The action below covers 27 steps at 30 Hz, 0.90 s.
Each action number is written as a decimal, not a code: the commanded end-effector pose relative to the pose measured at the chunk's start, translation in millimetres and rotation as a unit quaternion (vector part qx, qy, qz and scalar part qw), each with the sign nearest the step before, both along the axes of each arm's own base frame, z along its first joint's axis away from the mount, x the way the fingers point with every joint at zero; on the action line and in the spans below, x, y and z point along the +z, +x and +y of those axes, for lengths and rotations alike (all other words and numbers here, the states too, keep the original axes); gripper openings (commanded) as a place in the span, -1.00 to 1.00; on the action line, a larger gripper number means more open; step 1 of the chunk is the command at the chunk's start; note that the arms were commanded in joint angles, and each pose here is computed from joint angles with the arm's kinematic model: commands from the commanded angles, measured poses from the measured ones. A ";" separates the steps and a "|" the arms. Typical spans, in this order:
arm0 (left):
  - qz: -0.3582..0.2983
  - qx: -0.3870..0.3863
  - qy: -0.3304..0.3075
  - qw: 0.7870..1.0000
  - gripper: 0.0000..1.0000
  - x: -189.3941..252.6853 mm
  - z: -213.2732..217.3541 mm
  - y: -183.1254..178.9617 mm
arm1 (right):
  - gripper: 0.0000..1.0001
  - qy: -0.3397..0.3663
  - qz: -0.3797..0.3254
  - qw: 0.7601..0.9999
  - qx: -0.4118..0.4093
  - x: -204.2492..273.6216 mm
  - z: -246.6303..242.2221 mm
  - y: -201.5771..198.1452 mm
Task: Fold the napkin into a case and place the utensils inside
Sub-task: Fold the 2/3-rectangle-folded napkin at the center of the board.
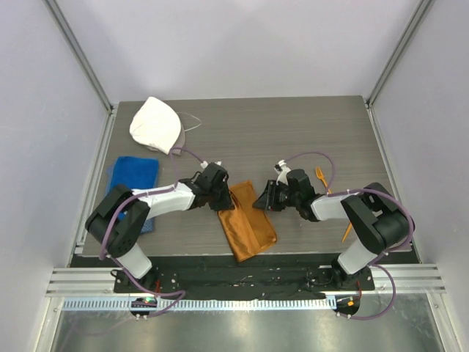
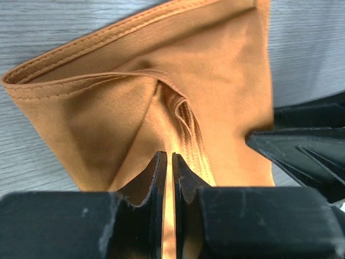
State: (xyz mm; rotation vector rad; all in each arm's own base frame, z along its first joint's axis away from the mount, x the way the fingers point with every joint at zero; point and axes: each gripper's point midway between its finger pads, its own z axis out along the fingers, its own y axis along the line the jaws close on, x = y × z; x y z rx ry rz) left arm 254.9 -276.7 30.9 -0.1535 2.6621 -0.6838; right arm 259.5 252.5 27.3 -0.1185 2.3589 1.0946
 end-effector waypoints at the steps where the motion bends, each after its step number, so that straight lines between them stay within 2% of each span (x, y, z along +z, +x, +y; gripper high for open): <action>1: -0.003 0.017 0.004 1.000 -0.77 -3.9 -2.3 7.4 | -0.62 0.010 0.006 1.000 0.007 3.7 4.5 -5.0; 3: -0.004 0.020 0.004 1.000 -0.78 -7.2 -3.5 7.5 | -0.75 0.019 0.000 1.000 -0.005 17.5 6.1 -2.3; 4: 0.000 0.024 0.006 1.000 -0.79 -10.7 -2.3 5.6 | -0.91 0.023 -0.005 1.000 -0.004 24.3 8.4 -2.4; 6: 0.002 0.026 0.007 1.000 -0.80 -15.5 -3.9 4.3 | -0.98 0.039 -0.011 0.999 -0.008 42.1 13.4 -0.6; 12: 0.005 0.035 0.000 0.999 -0.82 -17.9 -8.6 2.9 | -0.98 0.065 0.009 0.997 -0.028 65.7 43.6 -7.9; 14: 0.000 0.034 -0.002 0.999 -0.82 -14.9 -10.7 3.8 | -0.98 0.083 0.021 0.996 -0.031 62.8 59.7 -16.6; 18: -0.010 0.035 -0.011 0.999 -0.83 -6.2 -12.1 6.0 | -0.98 0.113 0.076 0.986 -0.097 42.8 73.0 -20.5; 20: -0.012 0.033 -0.014 0.999 -0.83 -3.2 -12.5 4.8 | -0.98 0.127 0.072 0.982 -0.122 34.8 70.9 -19.7; 27: -0.018 0.026 -0.020 0.999 -0.83 8.9 -7.0 -2.8 | -0.98 0.085 0.054 0.985 -0.141 21.5 60.3 -14.3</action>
